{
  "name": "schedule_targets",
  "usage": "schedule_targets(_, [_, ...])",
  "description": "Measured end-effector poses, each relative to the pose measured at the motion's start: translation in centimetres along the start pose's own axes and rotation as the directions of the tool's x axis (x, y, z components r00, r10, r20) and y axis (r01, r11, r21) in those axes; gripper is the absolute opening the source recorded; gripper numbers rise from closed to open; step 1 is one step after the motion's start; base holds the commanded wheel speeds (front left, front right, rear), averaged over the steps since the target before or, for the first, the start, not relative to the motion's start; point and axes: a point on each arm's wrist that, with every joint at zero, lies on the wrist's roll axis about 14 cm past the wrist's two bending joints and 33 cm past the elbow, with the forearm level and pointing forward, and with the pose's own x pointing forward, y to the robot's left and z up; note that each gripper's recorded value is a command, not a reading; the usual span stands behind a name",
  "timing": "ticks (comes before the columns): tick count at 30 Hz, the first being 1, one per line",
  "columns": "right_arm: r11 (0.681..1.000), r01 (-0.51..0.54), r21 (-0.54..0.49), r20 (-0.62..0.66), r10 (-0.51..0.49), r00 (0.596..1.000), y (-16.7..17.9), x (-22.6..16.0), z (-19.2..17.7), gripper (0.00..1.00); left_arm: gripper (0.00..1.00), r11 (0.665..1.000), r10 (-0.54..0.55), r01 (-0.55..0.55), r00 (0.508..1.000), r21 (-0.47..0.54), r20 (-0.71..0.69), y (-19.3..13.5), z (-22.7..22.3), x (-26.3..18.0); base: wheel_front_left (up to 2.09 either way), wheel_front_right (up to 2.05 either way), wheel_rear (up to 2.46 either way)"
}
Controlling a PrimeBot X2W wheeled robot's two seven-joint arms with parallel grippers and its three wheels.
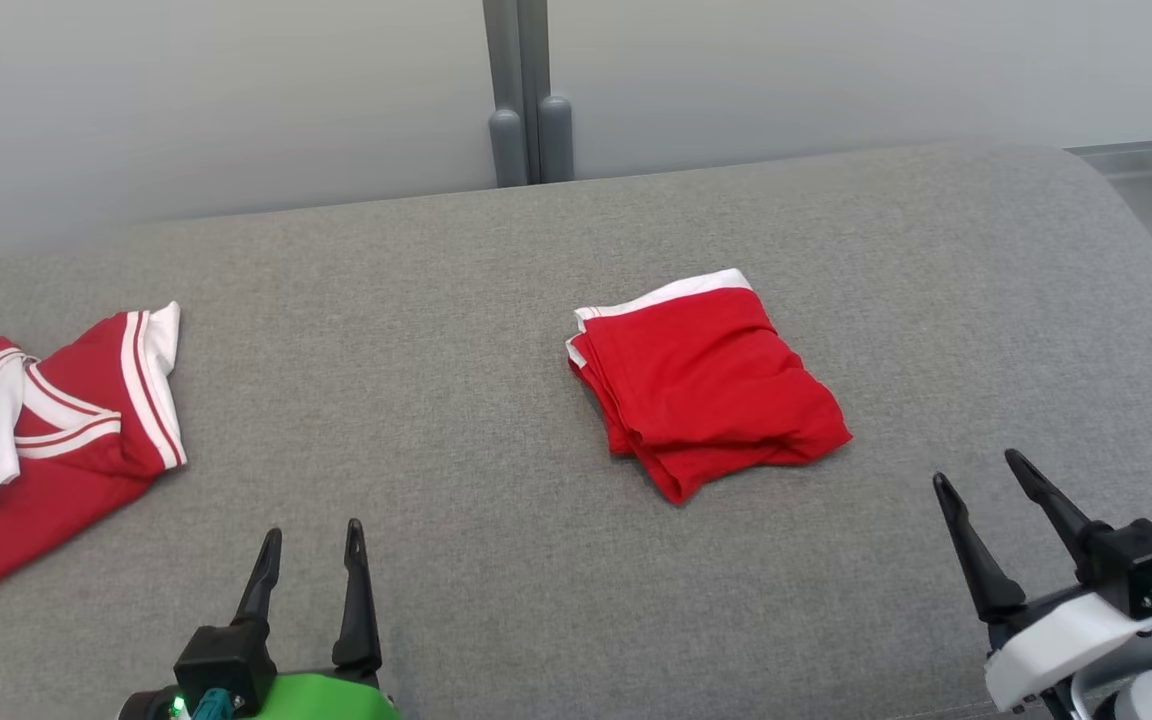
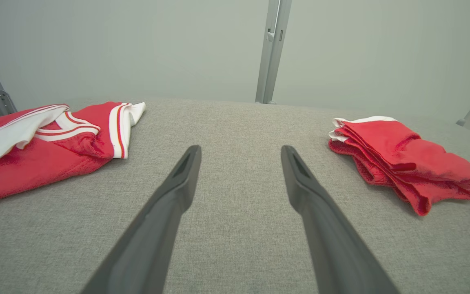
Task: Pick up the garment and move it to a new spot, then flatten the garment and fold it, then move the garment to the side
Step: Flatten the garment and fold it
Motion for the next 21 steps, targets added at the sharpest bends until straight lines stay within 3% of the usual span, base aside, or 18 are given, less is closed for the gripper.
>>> schedule_targets(6, [0.992, 0.128, -0.02, -0.032, -0.129, 0.991, -2.9, -3.1, -1.1, 1.0, 1.0, 0.999, -0.012, 0.013, 1.0, 0.041, -0.02, 0.8, -0.7, -0.7, 0.0, 0.0, 0.0])
schedule_targets(21, [0.962, 0.271, 0.009, -0.038, -0.271, 0.962, -5.1, -5.1, -1.8, 1.0, 1.0, 0.999, 0.019, -0.018, 1.0, 0.049, -0.018, 2.7, -0.8, -1.9, 0.0, 0.0, 0.0])
